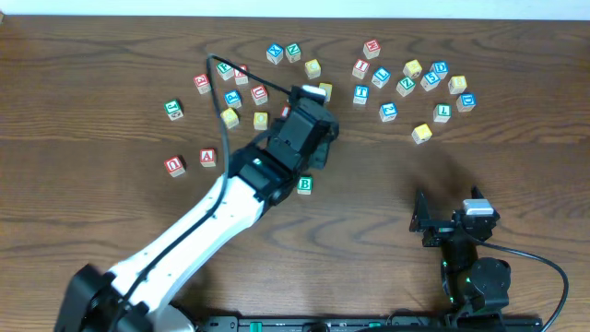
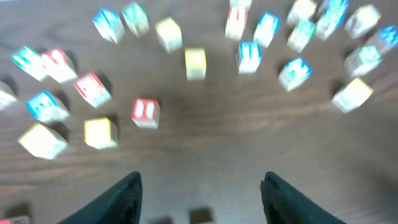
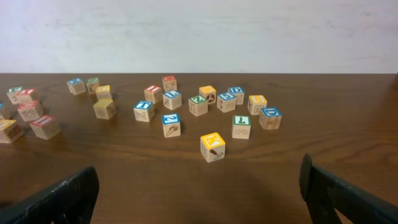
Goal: Spell out ROBOT
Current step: 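Move the left gripper up over the second yellow O block, then lower the open left gripper down around the yellow O block, then close the left gripper on the yellow O block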
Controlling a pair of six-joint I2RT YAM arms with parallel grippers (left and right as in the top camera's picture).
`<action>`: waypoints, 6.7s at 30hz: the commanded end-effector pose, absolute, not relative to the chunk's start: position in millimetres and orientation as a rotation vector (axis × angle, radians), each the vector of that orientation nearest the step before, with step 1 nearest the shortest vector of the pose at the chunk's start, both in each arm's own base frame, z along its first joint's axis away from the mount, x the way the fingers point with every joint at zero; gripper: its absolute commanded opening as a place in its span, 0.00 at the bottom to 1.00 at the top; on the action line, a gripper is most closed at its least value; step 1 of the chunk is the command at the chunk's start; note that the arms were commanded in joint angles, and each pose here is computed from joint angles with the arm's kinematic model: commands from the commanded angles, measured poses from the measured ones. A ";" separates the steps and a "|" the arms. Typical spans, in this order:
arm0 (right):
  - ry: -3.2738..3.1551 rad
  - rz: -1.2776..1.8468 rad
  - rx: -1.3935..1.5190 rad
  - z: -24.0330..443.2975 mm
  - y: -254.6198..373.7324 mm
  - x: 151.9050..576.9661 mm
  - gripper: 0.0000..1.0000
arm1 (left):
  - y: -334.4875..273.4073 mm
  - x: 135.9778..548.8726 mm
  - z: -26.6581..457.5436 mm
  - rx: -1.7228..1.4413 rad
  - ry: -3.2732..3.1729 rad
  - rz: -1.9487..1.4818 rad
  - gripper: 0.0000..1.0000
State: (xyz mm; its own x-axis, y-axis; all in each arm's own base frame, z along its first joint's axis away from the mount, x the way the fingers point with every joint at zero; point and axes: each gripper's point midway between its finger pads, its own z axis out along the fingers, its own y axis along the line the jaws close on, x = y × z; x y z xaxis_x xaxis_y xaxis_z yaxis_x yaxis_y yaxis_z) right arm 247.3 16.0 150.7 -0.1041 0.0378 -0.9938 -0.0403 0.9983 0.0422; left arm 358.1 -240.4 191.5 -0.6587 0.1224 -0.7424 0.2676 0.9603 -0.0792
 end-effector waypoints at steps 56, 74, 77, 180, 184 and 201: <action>1.680 0.073 0.010 149.1 16.1 247.3 0.99 | -120.1 455.6 134.6 0.068 2.653 -0.015 0.65; 1.680 0.073 0.010 149.1 16.1 247.3 0.99 | -130.7 471.3 97.1 0.080 2.679 -0.049 0.65; 1.680 0.073 0.010 149.1 16.1 247.3 0.99 | -134.9 470.9 95.9 0.088 2.683 -0.082 0.65; 1.680 0.073 0.010 149.1 16.1 247.3 0.99 | -143.1 466.0 24.1 0.113 2.815 -0.073 0.56; 1.680 0.073 0.010 149.1 16.1 247.3 0.99 | -143.1 465.9 24.1 0.123 2.815 -0.071 0.56; 1.680 0.073 0.010 149.1 16.1 247.3 0.99 | -141.9 468.0 22.8 0.119 2.811 -0.070 0.56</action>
